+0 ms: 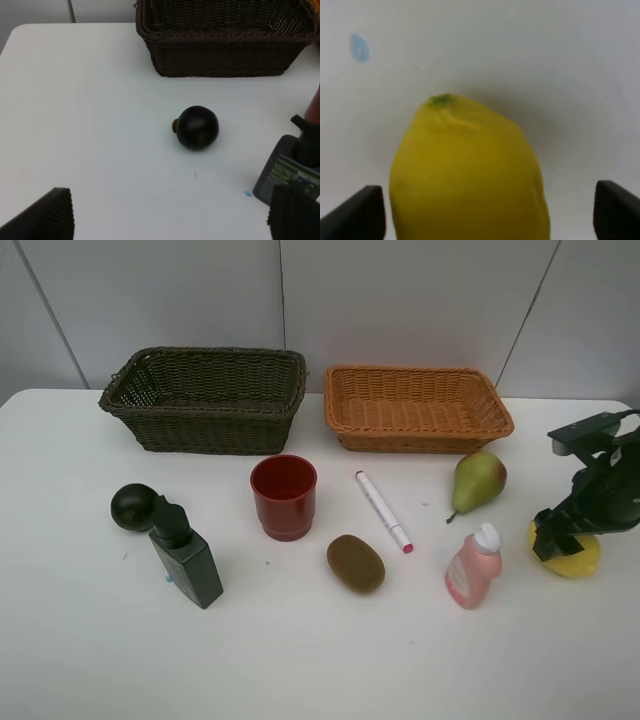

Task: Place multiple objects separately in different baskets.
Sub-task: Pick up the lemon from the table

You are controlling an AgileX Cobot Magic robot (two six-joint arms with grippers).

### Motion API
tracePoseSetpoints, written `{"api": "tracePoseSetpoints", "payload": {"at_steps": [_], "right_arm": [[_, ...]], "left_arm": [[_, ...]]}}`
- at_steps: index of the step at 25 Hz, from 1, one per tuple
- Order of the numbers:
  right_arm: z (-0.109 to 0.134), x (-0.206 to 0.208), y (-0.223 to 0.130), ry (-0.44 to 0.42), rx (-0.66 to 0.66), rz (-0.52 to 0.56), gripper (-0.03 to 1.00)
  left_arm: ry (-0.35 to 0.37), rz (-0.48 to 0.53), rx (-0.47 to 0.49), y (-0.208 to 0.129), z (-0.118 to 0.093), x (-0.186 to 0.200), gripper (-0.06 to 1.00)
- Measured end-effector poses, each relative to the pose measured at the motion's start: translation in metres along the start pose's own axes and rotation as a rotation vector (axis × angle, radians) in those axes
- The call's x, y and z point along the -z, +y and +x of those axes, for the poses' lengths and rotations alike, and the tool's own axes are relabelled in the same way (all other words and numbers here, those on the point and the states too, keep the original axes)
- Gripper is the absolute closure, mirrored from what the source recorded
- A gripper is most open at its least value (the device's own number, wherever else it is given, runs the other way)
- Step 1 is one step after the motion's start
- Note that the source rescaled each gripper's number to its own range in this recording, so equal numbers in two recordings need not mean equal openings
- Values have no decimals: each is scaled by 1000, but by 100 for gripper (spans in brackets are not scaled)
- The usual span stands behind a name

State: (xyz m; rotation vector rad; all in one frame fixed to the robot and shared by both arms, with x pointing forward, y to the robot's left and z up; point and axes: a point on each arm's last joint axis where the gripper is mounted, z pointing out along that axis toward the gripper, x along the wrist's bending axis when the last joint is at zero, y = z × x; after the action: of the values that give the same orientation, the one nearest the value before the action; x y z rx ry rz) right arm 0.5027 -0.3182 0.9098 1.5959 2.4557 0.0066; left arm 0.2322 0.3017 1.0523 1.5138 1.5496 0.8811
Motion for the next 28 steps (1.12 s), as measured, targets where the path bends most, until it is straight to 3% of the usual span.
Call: {"api": "tracePoseSetpoints", "payload": {"at_steps": [7, 13, 17, 20, 28], "right_arm": [[4, -22, -1, 43, -6, 63, 8], [4, -23, 0, 41, -6, 55, 9], [4, -23, 0, 41, -6, 54, 20], [4, -23, 0, 41, -6, 54, 41], [2, -21, 2, 40, -8, 60, 40]], "left_arm": [[0, 0, 0, 0, 0, 0, -6], [0, 0, 0, 0, 0, 0, -6], [0, 0, 0, 0, 0, 0, -6], [0, 0, 0, 0, 0, 0, -6], [0, 0, 0, 0, 0, 0, -6]]}}
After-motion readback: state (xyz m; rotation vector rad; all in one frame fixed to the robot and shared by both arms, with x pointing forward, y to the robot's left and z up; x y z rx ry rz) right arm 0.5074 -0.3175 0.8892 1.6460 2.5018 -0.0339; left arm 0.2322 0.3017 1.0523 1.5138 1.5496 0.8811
